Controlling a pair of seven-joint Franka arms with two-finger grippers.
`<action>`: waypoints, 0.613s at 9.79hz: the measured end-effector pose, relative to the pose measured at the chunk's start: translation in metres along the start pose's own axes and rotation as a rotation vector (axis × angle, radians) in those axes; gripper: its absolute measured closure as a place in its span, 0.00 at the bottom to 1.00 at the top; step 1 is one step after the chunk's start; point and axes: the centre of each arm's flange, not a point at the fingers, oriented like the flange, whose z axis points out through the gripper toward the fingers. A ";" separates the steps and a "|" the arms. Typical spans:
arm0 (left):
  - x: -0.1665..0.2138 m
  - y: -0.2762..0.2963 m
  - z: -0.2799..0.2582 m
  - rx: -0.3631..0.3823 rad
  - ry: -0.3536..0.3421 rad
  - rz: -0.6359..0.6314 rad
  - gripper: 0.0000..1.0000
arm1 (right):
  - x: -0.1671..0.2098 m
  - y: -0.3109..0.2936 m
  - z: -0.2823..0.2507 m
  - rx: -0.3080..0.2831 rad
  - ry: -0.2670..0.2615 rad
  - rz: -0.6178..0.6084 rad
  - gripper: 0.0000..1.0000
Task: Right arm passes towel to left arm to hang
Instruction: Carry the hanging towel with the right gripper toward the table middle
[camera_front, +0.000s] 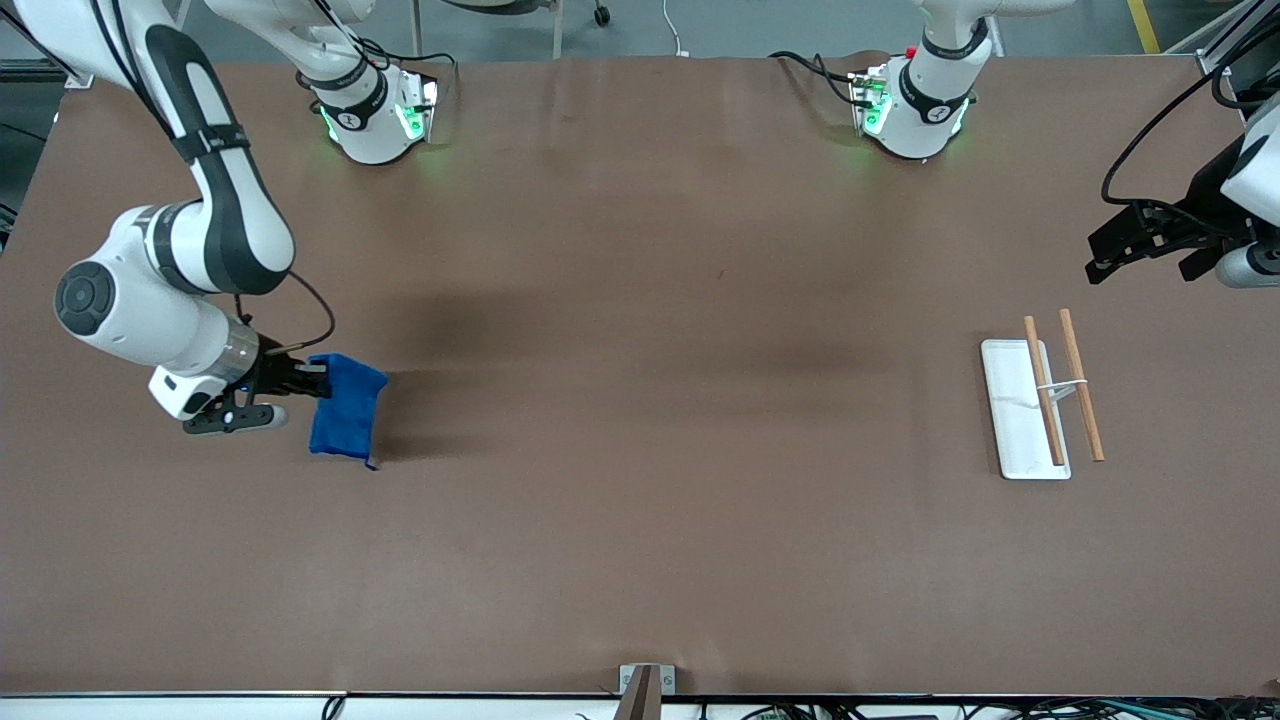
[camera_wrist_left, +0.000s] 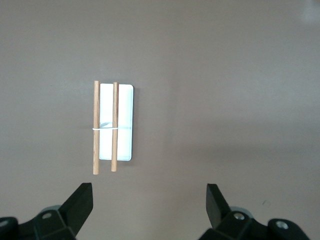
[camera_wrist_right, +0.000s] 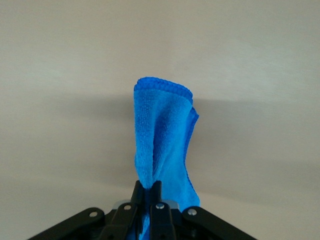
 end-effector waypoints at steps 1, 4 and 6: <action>0.000 0.000 0.000 0.000 -0.001 0.000 0.00 | 0.002 -0.033 -0.005 0.087 0.020 0.010 0.93; 0.000 0.000 0.002 0.000 -0.003 0.000 0.00 | 0.003 -0.141 -0.022 0.389 0.056 0.052 0.93; 0.001 0.000 0.002 0.000 -0.004 0.000 0.00 | -0.004 -0.209 -0.034 0.582 0.068 0.086 0.93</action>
